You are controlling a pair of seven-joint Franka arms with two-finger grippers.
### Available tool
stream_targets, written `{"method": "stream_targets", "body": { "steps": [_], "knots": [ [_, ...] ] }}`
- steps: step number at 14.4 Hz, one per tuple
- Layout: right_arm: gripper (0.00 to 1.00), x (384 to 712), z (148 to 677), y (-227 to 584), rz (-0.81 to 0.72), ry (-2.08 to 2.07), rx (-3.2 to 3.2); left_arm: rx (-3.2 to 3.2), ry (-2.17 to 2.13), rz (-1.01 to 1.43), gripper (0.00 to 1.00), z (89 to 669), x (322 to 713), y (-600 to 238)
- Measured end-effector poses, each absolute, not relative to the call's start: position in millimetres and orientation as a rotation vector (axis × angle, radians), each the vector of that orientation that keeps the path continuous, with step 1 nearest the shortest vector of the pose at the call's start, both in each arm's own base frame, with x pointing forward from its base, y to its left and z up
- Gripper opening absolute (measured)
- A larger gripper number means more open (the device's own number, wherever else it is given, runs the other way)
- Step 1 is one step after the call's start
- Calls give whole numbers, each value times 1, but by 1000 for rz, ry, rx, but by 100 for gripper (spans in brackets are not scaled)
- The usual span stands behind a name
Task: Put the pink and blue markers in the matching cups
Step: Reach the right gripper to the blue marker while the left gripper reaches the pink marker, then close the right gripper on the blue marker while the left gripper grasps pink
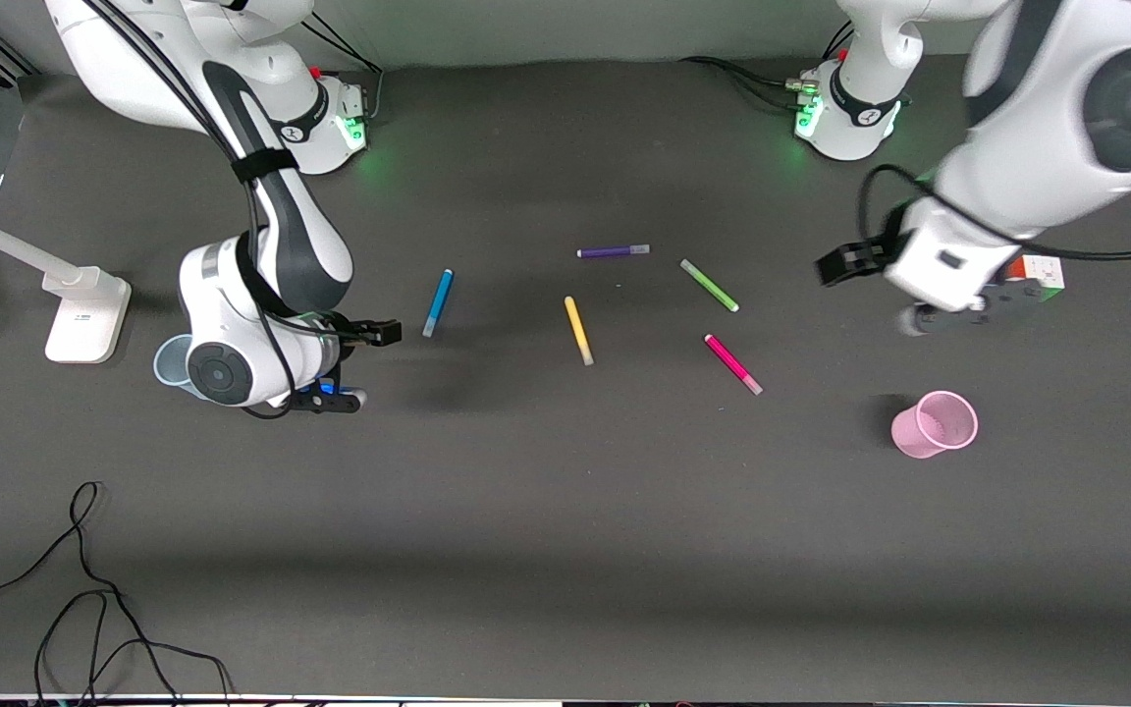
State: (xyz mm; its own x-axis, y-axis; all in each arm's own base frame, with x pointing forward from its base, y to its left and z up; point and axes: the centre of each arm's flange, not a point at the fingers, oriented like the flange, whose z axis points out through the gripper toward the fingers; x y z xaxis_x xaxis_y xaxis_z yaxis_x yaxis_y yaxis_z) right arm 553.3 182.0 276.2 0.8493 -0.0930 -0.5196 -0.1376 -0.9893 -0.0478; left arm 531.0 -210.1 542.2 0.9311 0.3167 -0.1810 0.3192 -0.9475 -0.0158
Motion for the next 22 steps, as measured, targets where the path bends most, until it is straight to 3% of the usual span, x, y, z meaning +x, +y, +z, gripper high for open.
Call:
{"method": "stream_targets", "body": {
  "steps": [3, 6, 13, 16, 19, 20, 22],
  "knots": [
    [100, 549, 229, 182, 795, 310, -2887, 3038, 758, -262, 100, 507, 518, -255],
    [100, 536, 182, 189, 868, 418, -2814, 3002, 926, -261, 100, 482, 515, -257],
    [100, 510, 143, 194, 1037, 617, -2717, 2956, 985, -175, 100, 360, 495, -256],
    [91, 505, 136, 200, 1057, 626, -2705, 2975, 1009, -119, 100, 305, 483, -260],
    [88, 505, 134, 201, 1046, 631, -2710, 2983, 1030, -84, 100, 258, 481, -271],
    [80, 505, 133, 201, 1044, 632, -2711, 2981, 1033, -89, 100, 244, 481, -273],
    [75, 506, 132, 200, 1038, 637, -2713, 2992, 1026, -110, 100, 221, 479, -275]
  ]
}}
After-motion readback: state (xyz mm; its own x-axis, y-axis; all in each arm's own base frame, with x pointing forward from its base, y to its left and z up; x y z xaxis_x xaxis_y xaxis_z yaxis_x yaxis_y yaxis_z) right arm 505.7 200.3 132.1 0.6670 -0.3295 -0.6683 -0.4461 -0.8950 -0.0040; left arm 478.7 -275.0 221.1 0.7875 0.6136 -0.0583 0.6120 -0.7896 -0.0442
